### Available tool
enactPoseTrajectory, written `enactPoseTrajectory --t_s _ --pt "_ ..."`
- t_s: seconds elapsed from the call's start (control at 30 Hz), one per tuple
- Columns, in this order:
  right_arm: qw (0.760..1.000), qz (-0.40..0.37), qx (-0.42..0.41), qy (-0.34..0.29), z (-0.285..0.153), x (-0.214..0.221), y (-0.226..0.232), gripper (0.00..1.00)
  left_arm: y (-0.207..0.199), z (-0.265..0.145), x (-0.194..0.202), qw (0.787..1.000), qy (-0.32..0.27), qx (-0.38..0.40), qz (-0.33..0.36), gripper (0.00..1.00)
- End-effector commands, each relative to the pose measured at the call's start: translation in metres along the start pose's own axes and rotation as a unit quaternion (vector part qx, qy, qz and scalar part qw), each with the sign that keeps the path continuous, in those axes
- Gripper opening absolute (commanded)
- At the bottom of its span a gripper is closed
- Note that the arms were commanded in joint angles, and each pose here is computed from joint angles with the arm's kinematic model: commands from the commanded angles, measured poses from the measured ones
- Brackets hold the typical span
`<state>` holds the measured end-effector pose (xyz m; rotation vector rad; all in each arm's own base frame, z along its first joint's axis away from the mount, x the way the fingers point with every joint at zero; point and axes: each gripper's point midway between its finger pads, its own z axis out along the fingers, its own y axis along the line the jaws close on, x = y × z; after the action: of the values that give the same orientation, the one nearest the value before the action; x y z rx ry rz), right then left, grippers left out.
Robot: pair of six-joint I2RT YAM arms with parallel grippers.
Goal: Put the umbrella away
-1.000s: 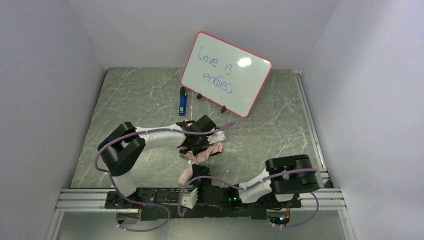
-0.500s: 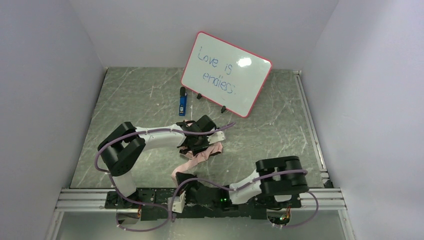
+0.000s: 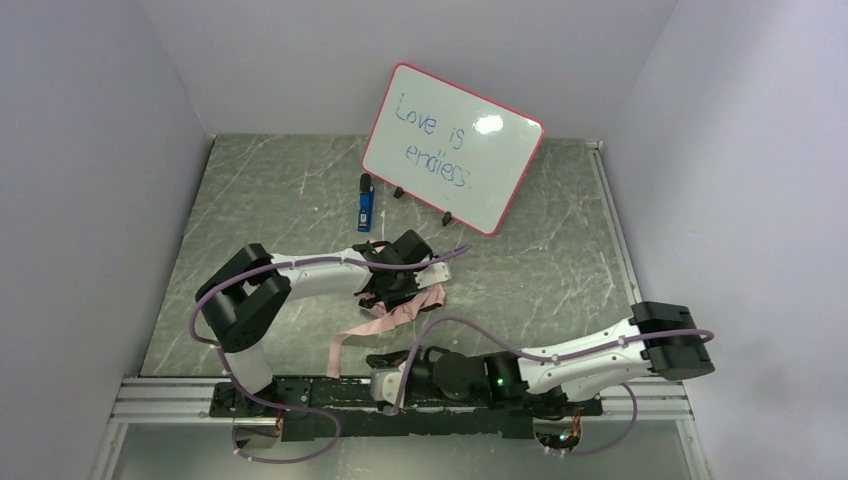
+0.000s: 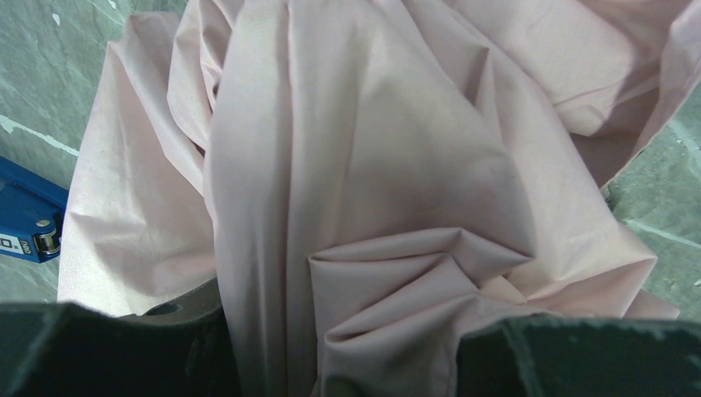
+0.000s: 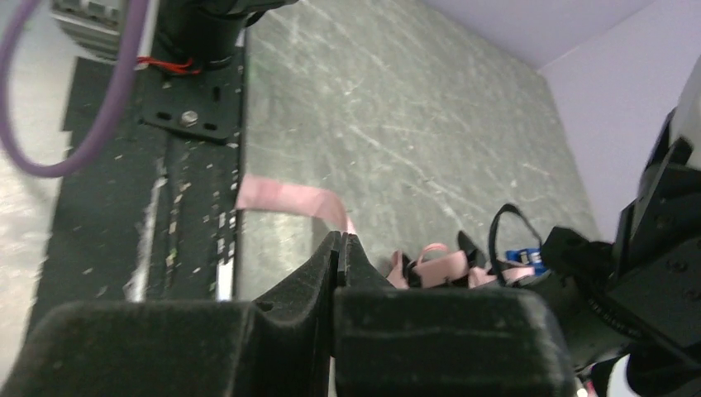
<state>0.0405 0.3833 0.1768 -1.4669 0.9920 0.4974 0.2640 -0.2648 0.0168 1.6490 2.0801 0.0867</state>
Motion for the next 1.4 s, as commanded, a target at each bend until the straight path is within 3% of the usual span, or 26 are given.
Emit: enactPoseTrajectory --t_s 0.0,0.1,0.17,0.23,0.27,0.33,0.57,0.8,1.17,1.37 --pt "0.993 0.042 -0.1 0.049 -0.028 0.024 0.048 0.0 -0.027 0.026 0.067 0.993 0.108 0.04 0.023 0.05" --pt "0.993 0.057 -0.092 0.055 -0.036 0.033 0.048 0.08 -0.026 0.026 0.066 0.993 0.108 0.039 0.022 0.05" --pt "0.993 0.064 -0.081 0.055 -0.036 0.036 0.046 0.27 -0.026 0.026 0.066 0.993 0.109 0.039 0.022 0.05" --pt "0.994 0.062 -0.07 0.056 -0.032 0.037 0.044 0.56 -0.026 0.026 0.065 0.993 0.109 0.04 0.021 0.05" --pt "0.995 0.053 -0.066 0.059 -0.03 0.039 0.043 0.65 -0.026 0.026 0.066 0.993 0.109 0.04 0.021 0.05" --pt "0.996 0.023 -0.05 0.07 -0.022 0.044 0.04 0.72 -0.026 0.025 0.065 0.993 0.109 0.04 0.021 0.05" --pt "0.984 -0.122 0.001 0.129 0.017 0.069 0.029 0.77 -0.026 0.023 0.064 0.993 0.106 0.04 0.02 0.05" --pt "0.967 -0.197 0.037 0.156 0.051 0.085 0.017 0.77 -0.026 0.022 0.064 0.993 0.105 0.041 0.019 0.05" --pt "0.946 -0.253 0.03 0.202 0.097 0.126 0.005 0.75 -0.025 0.02 0.063 0.994 0.102 0.04 0.02 0.05" --pt "0.944 -0.248 0.02 0.215 0.11 0.143 -0.007 0.65 -0.024 0.02 0.064 0.994 0.103 0.038 0.021 0.05"
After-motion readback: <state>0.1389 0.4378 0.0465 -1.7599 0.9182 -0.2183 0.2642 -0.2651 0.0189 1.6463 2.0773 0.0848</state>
